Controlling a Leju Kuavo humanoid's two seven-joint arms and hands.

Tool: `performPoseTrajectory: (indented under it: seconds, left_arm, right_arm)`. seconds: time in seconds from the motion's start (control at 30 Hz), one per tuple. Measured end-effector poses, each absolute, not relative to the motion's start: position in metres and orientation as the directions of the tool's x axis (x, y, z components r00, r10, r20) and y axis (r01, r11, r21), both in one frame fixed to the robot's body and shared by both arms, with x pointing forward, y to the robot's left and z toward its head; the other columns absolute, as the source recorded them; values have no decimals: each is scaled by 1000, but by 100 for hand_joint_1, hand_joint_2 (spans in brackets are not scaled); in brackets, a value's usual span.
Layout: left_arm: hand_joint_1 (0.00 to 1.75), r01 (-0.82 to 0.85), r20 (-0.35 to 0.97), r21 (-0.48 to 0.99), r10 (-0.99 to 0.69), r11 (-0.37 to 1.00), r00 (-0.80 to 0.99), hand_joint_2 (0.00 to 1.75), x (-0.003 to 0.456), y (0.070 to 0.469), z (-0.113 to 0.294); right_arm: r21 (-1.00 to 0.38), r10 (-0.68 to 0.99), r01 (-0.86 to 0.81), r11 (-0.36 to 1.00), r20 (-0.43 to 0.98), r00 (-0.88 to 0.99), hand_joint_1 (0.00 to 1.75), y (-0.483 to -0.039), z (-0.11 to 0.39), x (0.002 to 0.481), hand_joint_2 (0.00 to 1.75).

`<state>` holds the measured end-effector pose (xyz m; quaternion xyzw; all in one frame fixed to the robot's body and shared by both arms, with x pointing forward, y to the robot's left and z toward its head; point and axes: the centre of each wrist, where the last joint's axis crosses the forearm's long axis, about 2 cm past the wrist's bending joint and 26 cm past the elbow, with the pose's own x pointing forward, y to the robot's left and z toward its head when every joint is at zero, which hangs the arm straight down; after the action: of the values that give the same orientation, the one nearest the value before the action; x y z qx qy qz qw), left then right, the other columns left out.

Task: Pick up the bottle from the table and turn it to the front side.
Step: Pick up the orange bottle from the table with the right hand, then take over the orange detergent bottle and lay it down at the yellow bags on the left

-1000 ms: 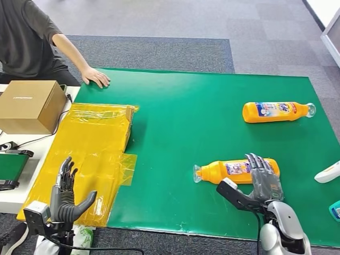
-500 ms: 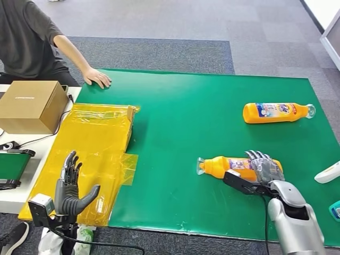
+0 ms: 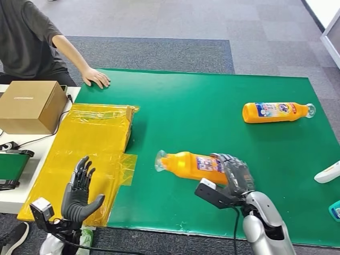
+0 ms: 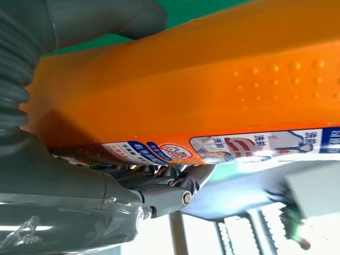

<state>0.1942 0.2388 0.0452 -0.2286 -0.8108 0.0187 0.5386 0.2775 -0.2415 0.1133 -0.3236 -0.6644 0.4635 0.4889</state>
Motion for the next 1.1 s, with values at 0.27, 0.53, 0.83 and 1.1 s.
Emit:
performPoseTrajectory:
  seconds: [0.27,0.53,0.83,1.1]
  left_arm:
    - [0,532,826,-339,516,776,-226,175,197,223,41]
    - [0,600,835,-308,512,738,-202,175,205,214,43]
    - [5,641,857,-272,483,717,-177,175,201,217,41]
    - [175,674,885,-192,423,713,-196,175,195,217,45]
  right_arm:
    - [-865,721,-54,499,449,-529,175,-156,128,270,175]
    - [-839,614,-193,508,511,-602,175,-96,113,259,175]
    - [-838,584,-281,467,531,-614,175,-72,86,250,175]
    - [-848,580,-331,413,526,-622,41,-66,74,246,175]
